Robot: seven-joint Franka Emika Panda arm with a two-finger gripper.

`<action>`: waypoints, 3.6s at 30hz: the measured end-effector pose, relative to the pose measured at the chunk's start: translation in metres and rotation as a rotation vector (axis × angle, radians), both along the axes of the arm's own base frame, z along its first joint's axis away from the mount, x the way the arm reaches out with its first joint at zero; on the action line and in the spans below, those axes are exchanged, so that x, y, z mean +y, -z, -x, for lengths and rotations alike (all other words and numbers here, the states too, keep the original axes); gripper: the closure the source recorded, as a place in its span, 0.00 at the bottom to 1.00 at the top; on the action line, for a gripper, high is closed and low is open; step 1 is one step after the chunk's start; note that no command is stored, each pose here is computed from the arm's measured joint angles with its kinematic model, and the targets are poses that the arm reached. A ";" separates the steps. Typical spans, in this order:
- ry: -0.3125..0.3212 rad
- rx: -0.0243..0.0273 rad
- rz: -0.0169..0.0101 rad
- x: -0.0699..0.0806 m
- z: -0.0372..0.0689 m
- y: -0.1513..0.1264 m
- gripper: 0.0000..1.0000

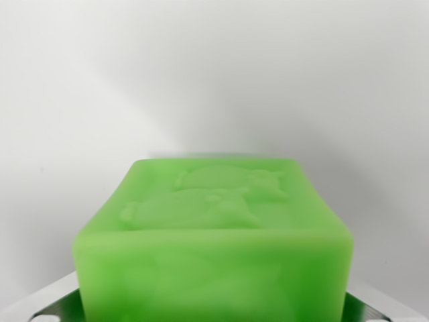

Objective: Stack cube

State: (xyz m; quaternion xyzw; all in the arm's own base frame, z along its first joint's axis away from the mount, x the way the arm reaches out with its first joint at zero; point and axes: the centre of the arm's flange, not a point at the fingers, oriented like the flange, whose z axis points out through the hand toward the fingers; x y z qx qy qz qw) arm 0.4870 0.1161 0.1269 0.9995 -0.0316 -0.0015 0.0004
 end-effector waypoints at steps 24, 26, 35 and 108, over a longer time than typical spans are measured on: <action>0.000 -0.0046 0.0011 0.001 -0.001 -0.052 1.00; 0.000 -0.0049 0.0013 0.001 -0.001 -0.058 1.00; 0.001 -0.0064 0.0013 0.000 -0.001 -0.085 1.00; 0.019 -0.0059 0.0024 -0.117 0.026 -0.144 1.00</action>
